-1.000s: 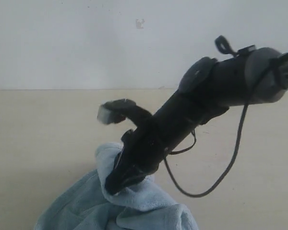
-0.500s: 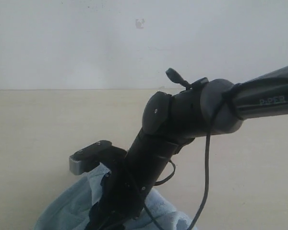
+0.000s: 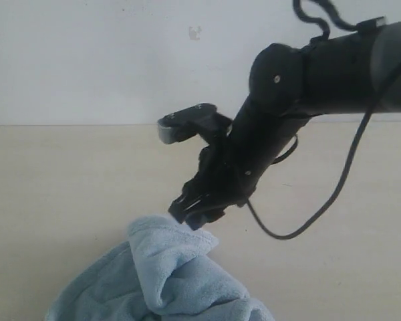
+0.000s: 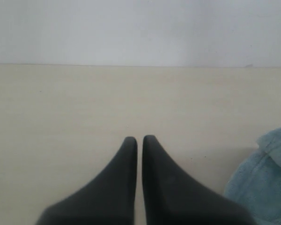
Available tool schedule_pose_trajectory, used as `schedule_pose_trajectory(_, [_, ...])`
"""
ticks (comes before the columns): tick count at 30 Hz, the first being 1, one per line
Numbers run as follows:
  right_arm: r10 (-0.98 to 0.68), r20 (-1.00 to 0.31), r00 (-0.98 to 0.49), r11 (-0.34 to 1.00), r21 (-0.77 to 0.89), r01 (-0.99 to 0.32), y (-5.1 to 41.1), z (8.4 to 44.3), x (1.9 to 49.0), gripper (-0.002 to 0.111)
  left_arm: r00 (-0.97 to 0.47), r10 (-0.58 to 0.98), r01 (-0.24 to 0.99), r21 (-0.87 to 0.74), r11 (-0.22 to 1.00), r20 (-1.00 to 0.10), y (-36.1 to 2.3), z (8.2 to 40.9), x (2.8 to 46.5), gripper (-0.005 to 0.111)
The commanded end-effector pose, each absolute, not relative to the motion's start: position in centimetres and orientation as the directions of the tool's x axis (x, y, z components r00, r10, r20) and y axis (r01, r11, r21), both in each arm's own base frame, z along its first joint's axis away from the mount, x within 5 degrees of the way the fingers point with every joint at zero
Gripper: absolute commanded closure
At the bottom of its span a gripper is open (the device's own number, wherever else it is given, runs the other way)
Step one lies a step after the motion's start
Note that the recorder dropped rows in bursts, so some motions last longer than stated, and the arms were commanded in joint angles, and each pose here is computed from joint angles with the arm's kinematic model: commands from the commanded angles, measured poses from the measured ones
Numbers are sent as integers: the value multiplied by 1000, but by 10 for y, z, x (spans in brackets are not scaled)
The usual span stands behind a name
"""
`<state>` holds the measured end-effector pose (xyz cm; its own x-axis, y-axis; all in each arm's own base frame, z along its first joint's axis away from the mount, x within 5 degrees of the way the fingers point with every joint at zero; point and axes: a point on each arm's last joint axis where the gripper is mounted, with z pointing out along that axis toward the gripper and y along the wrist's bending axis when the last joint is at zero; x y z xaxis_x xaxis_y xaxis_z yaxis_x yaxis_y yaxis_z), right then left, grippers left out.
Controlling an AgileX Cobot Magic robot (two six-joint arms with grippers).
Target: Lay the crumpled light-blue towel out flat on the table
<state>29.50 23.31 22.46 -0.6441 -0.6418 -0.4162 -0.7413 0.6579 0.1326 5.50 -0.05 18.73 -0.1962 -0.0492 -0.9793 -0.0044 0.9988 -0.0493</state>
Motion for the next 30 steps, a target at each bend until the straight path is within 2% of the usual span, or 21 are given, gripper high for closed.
schedule_pose_trajectory(1, [-627,-322,-710,722,103,-684,194,229,308,58,-189,-47,6,-49,999,-981,-1,188,55,103])
schedule_pose_trajectory(8, [-644,-317,-697,724,44,-689,184,229,314,58,-189,-47,6,-49,999,-981,-1,188,55,103])
schedule_pose_trajectory(13, [-643,-210,-736,763,-94,-640,167,227,316,58,-154,-63,6,-65,998,-986,-1,191,55,103])
schedule_pose_trajectory(14, [-635,-193,-748,772,-125,-624,164,227,317,58,-114,-204,6,-206,978,-972,-2,195,56,103])
schedule_pose_trajectory(16, [-597,-172,-784,800,-199,-566,156,227,319,58,-68,-570,23,-573,819,-819,-5,201,56,103])
schedule_pose_trajectory(17, [-574,-167,-802,814,-222,-536,153,228,320,58,-64,-699,30,-702,712,-712,-6,203,56,103])
schedule_pose_trajectory(18, [-562,-161,-811,820,-238,-521,151,228,320,58,-66,-757,35,-760,649,-650,-6,204,56,103])
schedule_pose_trajectory(23, [-582,-126,-803,796,-291,-531,143,210,316,58,-16,-746,50,-746,664,-666,-4,208,56,103])
schedule_pose_trajectory(26, [-548,-167,-820,825,-271,-496,143,190,312,58,-4,-704,50,-703,709,-711,-3,208,56,103])
schedule_pose_trajectory(28, [-529,-196,-826,843,-237,-484,144,180,308,62,114,-690,84,-685,724,-715,2,218,56,103])
schedule_pose_trajectory(30, [-503,-211,-838,862,-198,-467,146,179,306,77,316,-647,129,-644,754,-694,11,235,51,103])
